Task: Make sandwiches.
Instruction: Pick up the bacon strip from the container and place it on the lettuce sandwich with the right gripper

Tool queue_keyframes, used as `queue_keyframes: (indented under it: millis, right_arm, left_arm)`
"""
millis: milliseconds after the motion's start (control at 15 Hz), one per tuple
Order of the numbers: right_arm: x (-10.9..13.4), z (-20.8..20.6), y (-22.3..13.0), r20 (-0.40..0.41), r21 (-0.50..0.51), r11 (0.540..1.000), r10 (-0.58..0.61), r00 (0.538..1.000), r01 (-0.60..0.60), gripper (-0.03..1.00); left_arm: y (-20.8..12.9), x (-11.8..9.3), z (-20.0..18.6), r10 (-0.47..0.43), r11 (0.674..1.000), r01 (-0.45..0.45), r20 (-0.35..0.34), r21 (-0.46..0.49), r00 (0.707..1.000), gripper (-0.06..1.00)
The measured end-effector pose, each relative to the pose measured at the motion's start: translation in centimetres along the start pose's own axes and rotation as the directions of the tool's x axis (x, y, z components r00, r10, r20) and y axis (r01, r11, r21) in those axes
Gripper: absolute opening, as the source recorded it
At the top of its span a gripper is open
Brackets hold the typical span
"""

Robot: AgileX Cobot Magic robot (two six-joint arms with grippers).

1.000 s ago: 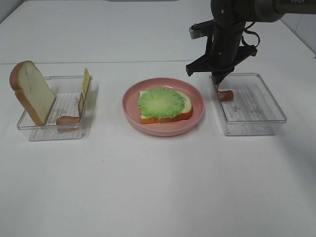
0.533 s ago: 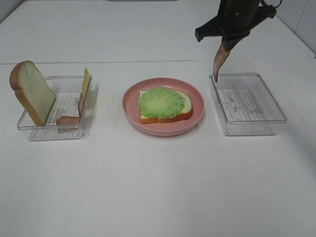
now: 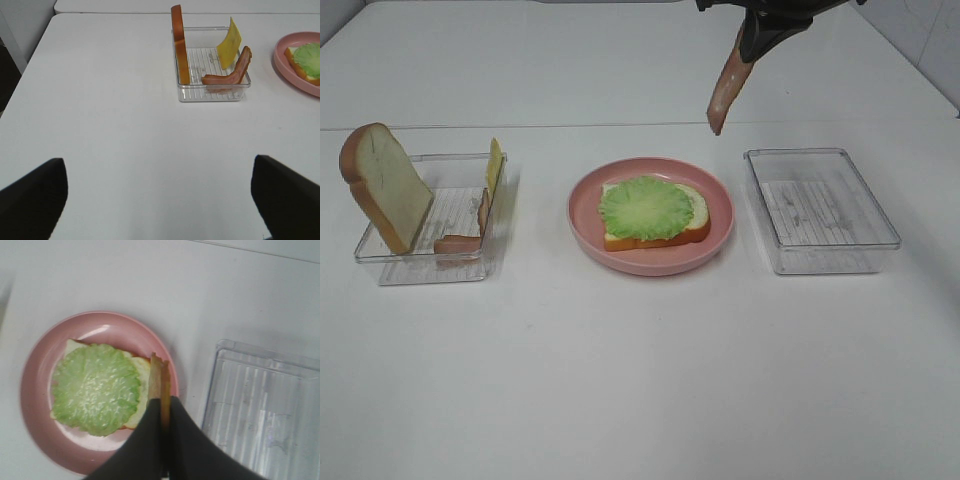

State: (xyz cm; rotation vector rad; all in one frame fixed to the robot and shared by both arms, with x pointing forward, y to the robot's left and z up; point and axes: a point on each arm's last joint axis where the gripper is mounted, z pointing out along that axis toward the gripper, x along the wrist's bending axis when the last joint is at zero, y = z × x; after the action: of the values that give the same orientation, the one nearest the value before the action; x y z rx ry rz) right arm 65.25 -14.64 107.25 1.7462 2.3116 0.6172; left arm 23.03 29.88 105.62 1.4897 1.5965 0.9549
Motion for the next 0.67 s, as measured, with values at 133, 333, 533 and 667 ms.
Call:
queue_keyframes:
  millis: [133, 333, 533, 667]
  right_arm:
    - [2.1, 0.4, -0.3, -0.049, 0.015, 0.999, -0.043, 0.998, 0.044, 0.02]
    - [6.7, 2.0, -1.2, -0.093, 0.039, 0.989, -0.136, 0.986, 0.140, 0.02]
    - [12.1, 4.6, -2.7, -0.147, 0.047, 0.969, -0.235, 0.961, 0.244, 0.02]
    - [14.7, 7.2, -3.8, -0.164, 0.052, 0.954, -0.283, 0.945, 0.295, 0.02]
  left_arm:
    - [0.0, 0.0, 0.0, 0.000, 1.000, 0.000, 0.000, 0.000, 1.000, 0.91]
    - [0.0, 0.0, 0.0, 0.000, 1.000, 0.000, 0.000, 0.000, 1.000, 0.91]
    - [0.0, 0.0, 0.0, 0.000, 1.000, 0.000, 0.000, 0.000, 1.000, 0.91]
    - [0.0, 0.0, 0.0, 0.000, 1.000, 0.000, 0.000, 0.000, 1.000, 0.91]
